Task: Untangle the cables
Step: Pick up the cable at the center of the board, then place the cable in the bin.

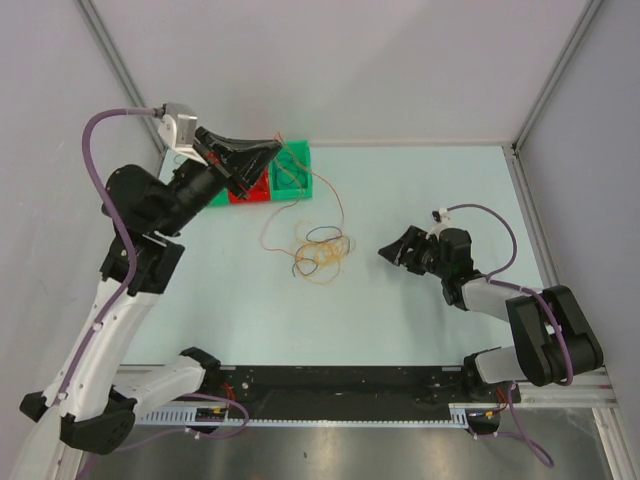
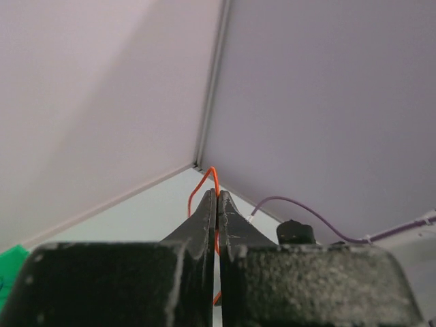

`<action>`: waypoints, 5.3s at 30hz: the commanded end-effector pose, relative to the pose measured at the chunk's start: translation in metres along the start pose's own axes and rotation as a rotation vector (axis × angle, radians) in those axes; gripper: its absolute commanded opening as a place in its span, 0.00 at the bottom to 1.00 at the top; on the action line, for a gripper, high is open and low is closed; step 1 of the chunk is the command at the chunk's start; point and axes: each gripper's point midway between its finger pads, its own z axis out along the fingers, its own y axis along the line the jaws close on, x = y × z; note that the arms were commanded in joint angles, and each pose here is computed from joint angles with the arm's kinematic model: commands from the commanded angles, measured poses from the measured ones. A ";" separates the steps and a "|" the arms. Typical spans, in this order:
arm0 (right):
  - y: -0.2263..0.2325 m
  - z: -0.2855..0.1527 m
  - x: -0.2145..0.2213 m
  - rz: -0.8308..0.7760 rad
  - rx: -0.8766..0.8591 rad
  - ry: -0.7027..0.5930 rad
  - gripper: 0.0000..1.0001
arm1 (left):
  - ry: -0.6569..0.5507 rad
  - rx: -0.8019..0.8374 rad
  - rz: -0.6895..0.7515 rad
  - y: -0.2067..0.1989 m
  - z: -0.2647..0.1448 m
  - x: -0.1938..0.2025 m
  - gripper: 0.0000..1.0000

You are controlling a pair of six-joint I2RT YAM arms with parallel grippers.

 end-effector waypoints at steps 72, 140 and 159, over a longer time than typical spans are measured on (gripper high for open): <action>0.279 -0.020 0.016 -0.584 -0.810 0.192 0.65 | 0.382 0.145 -0.294 0.005 -0.026 0.199 0.00; 0.389 0.069 -0.209 -0.604 -0.482 -0.482 0.00 | 0.506 -0.866 -0.086 0.112 -0.201 0.194 1.00; 0.365 0.171 -0.248 -0.646 -0.387 -0.772 0.00 | 0.289 -1.170 -0.103 0.132 -0.257 0.155 1.00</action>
